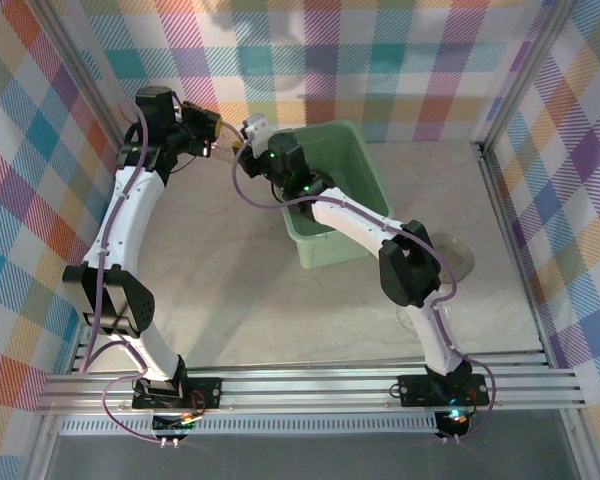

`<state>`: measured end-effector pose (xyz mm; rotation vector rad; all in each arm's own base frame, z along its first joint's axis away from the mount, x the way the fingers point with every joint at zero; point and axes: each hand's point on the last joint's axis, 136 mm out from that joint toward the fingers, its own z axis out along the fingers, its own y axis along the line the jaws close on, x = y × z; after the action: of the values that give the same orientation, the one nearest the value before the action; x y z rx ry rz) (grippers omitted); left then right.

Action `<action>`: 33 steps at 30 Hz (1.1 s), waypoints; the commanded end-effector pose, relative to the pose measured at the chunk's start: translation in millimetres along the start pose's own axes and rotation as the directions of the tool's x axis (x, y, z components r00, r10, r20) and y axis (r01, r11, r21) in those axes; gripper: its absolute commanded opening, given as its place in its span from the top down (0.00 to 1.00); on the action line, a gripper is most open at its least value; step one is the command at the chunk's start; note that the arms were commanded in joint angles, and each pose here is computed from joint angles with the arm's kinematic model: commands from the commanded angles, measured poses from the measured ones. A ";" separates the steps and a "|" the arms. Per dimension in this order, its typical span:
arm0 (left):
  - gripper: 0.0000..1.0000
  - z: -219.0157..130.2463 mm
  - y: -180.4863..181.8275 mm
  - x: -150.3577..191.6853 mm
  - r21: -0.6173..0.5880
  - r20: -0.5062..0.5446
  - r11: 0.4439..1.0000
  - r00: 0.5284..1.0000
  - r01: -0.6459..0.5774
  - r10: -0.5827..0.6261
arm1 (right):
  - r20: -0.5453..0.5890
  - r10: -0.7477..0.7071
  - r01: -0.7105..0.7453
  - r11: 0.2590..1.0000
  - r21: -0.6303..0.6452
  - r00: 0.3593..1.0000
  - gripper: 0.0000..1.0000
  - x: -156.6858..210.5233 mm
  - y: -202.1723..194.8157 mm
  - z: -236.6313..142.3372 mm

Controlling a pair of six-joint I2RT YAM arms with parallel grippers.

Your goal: Place the plates into the plastic bin on the countertop

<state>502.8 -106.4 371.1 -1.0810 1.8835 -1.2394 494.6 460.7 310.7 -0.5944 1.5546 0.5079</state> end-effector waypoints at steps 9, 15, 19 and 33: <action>0.98 -4.3 -20.5 4.7 0.058 -0.015 0.998 1.000 -0.022 0.023 | 0.032 0.021 -0.021 1.000 -0.003 0.999 0.93 -11.5 3.0 0.6; 0.66 -3.8 -22.2 4.9 0.067 -0.015 0.996 0.998 -0.057 0.058 | 0.033 0.034 -0.034 0.999 -0.002 0.999 1.00 -14.6 2.5 -5.0; 0.45 -5.7 -22.1 3.3 0.063 0.000 0.994 0.996 -0.089 0.089 | 0.033 0.046 -0.046 0.999 0.016 0.998 1.00 -16.6 -1.1 -8.0; 0.21 -44.4 -42.1 -11.2 0.040 0.163 0.929 0.920 -0.367 0.356 | -0.011 0.157 -0.155 0.982 0.111 0.987 1.00 -24.2 -26.6 -27.8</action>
<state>501.9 -93.7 380.1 -0.8729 1.8920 -1.0465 498.0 446.4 280.6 -0.4981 1.7031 0.5056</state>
